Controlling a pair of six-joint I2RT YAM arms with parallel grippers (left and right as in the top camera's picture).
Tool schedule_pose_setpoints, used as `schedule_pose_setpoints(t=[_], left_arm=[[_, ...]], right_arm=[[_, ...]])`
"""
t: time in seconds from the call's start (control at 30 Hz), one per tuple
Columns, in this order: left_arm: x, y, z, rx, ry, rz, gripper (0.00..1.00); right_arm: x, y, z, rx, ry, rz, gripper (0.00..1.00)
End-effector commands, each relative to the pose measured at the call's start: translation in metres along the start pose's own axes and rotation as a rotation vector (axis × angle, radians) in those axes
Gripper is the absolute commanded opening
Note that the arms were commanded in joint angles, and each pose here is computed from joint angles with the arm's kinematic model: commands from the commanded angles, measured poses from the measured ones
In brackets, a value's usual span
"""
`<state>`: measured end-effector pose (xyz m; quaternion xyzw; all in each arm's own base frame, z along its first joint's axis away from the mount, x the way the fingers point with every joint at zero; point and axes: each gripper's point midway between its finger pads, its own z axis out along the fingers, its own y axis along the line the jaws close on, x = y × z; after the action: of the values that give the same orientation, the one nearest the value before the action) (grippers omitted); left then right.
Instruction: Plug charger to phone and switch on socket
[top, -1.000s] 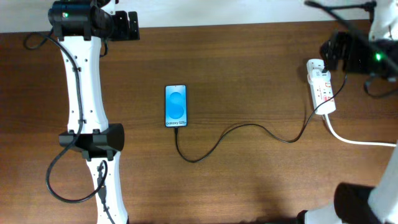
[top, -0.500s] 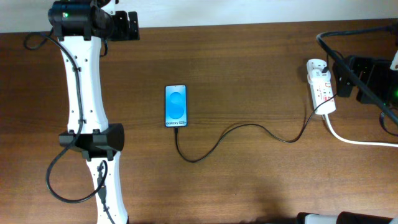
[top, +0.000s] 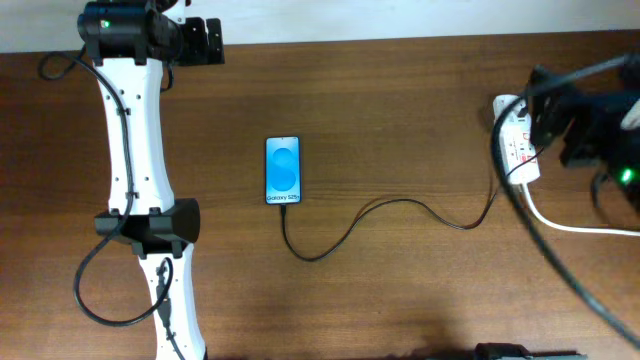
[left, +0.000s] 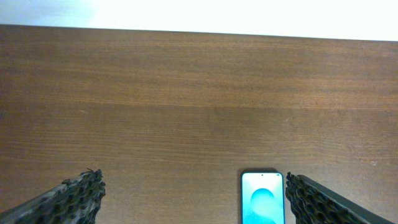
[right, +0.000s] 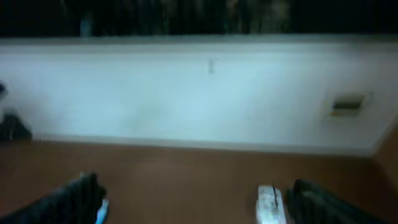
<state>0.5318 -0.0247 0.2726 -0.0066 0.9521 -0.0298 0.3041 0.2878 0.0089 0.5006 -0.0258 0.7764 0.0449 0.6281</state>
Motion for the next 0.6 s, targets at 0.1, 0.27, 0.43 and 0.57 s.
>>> schedule_pose_setpoints(t=[0.1, 0.27, 0.43, 0.57], left_arm=[[-0.007, 0.005, -0.015, -0.013, -0.039, 0.003, 0.99], [-0.007, 0.005, -0.015, -0.013, -0.039, 0.002, 0.99], [-0.007, 0.005, -0.015, -0.013, -0.039, 0.002, 0.99], [-0.007, 0.005, -0.015, -0.013, -0.039, 0.002, 0.99]], right_arm=[[0.092, 0.002, 0.009, -0.012, -0.161, -0.023, 0.98], [0.156, 0.003, 0.001, -0.013, -0.319, -0.049, 0.98], [0.221, 0.003, 0.003, -0.013, -0.343, -0.052, 0.98], [0.254, 0.001, 0.009, -0.007, -0.340, -0.049, 0.98]])
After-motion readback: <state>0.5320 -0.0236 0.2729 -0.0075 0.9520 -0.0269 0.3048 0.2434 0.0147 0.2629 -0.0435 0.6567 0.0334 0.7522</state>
